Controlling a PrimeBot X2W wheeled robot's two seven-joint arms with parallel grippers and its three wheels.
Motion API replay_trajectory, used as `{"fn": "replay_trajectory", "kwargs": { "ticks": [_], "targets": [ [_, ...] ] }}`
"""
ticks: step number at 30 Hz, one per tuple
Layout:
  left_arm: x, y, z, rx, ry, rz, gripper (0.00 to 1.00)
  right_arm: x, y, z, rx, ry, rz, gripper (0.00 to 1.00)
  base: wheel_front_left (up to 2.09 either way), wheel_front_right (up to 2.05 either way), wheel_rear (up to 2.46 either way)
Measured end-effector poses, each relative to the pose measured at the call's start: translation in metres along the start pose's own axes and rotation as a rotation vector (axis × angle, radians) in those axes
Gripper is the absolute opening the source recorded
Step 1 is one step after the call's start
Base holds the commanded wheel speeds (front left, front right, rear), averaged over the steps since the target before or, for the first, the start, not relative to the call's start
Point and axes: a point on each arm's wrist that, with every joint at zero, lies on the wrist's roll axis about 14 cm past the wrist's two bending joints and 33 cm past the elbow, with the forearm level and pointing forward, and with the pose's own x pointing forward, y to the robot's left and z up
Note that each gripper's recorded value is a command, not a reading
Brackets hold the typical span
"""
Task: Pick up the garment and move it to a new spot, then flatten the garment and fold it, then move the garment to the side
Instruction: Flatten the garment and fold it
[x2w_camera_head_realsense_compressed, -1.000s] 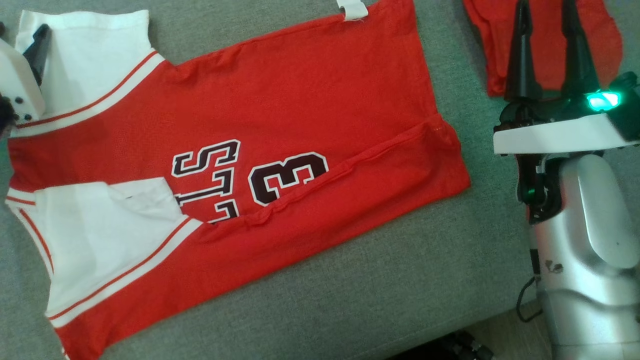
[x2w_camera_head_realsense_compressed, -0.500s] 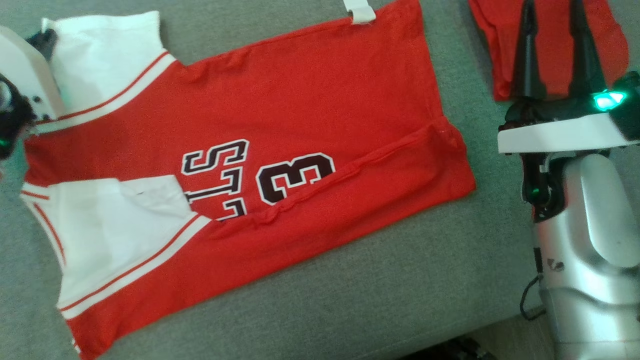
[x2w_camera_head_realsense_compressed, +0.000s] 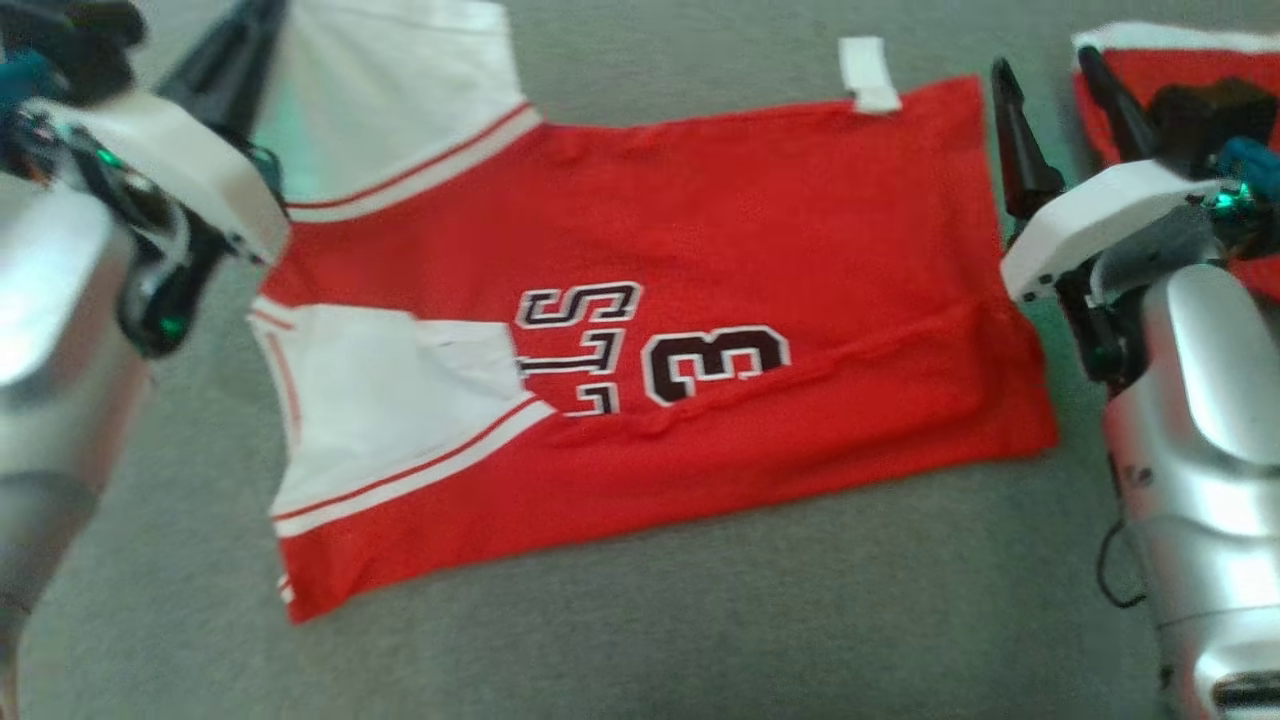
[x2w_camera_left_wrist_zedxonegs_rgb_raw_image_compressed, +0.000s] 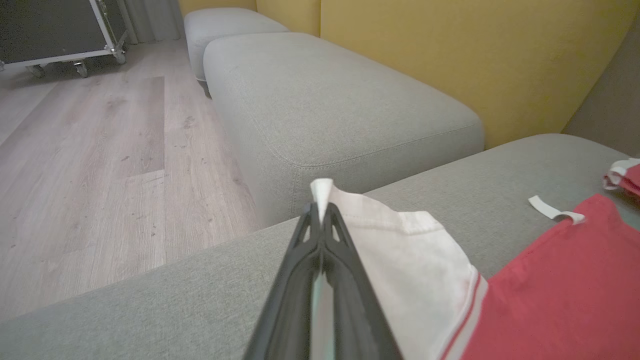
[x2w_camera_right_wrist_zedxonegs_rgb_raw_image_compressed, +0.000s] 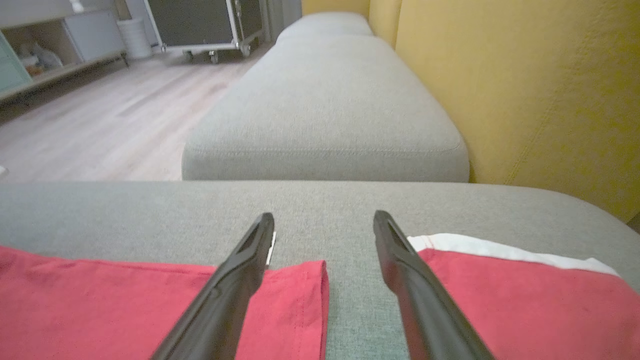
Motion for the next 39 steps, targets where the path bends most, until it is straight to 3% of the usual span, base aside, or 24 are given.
{"fn": "replay_trajectory", "kwargs": {
  "ticks": [9, 24, 25, 27, 28, 34, 39],
  "targets": [
    [-0.051, -0.02, -0.008, 0.017, -0.034, -0.033, 0.0, 0.028, -0.003, -0.043, -0.126, 0.295, 0.03, 1.0, 0.0, 0.0, 0.0],
    [-0.052, -0.021, -0.021, -0.004, -0.008, -0.038, 0.0, 0.056, 0.002, -0.077, -0.235, 0.48, 0.07, 1.0, 0.0, 0.0, 0.0],
    [-0.051, -0.021, -0.022, -0.004, -0.004, -0.037, 0.0, 0.056, 0.002, -0.078, -0.236, 0.492, 0.071, 0.84, 0.0, 0.0, 0.0],
    [-0.049, -0.018, -0.022, -0.002, 0.0, -0.033, 0.0, 0.058, 0.003, -0.078, -0.235, 0.501, 0.077, 0.19, 0.0, 0.0, 0.0],
    [-0.048, -0.017, -0.022, 0.0, 0.002, -0.03, 0.0, 0.058, 0.004, -0.078, -0.231, 0.501, 0.082, 0.0, 0.0, 0.0, 0.0],
    [-0.04, -0.008, -0.024, 0.016, 0.013, -0.009, 0.0, 0.057, 0.001, -0.071, -0.172, 0.443, 0.075, 0.0, 0.0, 0.0, 0.0],
    [-0.03, 0.013, -0.019, 0.029, 0.0, 0.05, 0.0, 0.069, -0.005, -0.029, -0.109, 0.278, 0.053, 0.0, 0.0, 0.0, 0.0]
  ]
}}
